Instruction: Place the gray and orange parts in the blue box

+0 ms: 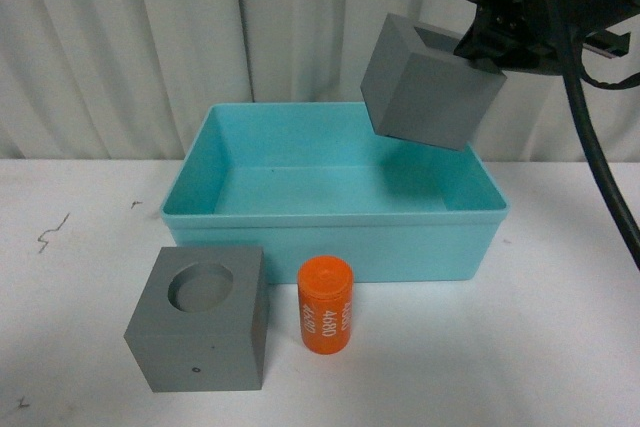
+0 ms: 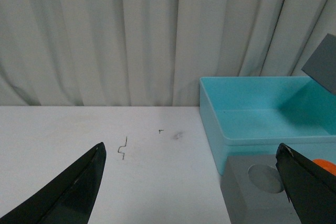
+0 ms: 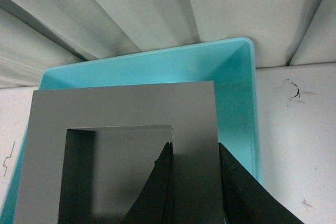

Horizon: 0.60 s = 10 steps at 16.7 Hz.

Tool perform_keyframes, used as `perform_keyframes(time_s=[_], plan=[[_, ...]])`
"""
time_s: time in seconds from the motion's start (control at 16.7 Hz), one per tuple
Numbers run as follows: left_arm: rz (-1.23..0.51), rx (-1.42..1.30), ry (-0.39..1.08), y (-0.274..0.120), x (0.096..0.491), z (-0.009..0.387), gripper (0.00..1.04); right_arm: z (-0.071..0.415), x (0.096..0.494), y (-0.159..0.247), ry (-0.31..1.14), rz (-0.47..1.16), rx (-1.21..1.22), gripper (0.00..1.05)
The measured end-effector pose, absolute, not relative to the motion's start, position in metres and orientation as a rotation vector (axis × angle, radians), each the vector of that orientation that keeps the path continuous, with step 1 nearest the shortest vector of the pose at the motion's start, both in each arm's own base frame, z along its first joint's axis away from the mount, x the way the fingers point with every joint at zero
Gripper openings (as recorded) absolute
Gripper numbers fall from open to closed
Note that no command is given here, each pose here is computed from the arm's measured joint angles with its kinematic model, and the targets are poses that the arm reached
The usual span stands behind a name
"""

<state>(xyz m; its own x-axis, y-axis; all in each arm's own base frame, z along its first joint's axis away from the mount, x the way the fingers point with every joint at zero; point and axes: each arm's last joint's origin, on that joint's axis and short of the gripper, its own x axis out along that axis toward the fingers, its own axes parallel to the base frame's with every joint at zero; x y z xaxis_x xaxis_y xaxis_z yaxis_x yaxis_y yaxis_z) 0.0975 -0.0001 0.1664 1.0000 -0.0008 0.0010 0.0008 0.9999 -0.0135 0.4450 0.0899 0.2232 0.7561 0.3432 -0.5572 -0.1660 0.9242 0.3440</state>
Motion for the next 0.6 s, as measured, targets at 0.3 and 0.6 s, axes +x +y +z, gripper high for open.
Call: perform_keyframes(time_s=[0.3,0.6], plan=[[-0.001,-0.014,-0.001,0.0,0.097,0.166,0.98,0.183,0.474,0.113,0.748,0.261,0.266,0.19],[-0.001,-0.014,-0.001,0.0,0.097,0.166,0.98,0.159,0.483,0.127,0.793,0.161,0.22,0.18]])
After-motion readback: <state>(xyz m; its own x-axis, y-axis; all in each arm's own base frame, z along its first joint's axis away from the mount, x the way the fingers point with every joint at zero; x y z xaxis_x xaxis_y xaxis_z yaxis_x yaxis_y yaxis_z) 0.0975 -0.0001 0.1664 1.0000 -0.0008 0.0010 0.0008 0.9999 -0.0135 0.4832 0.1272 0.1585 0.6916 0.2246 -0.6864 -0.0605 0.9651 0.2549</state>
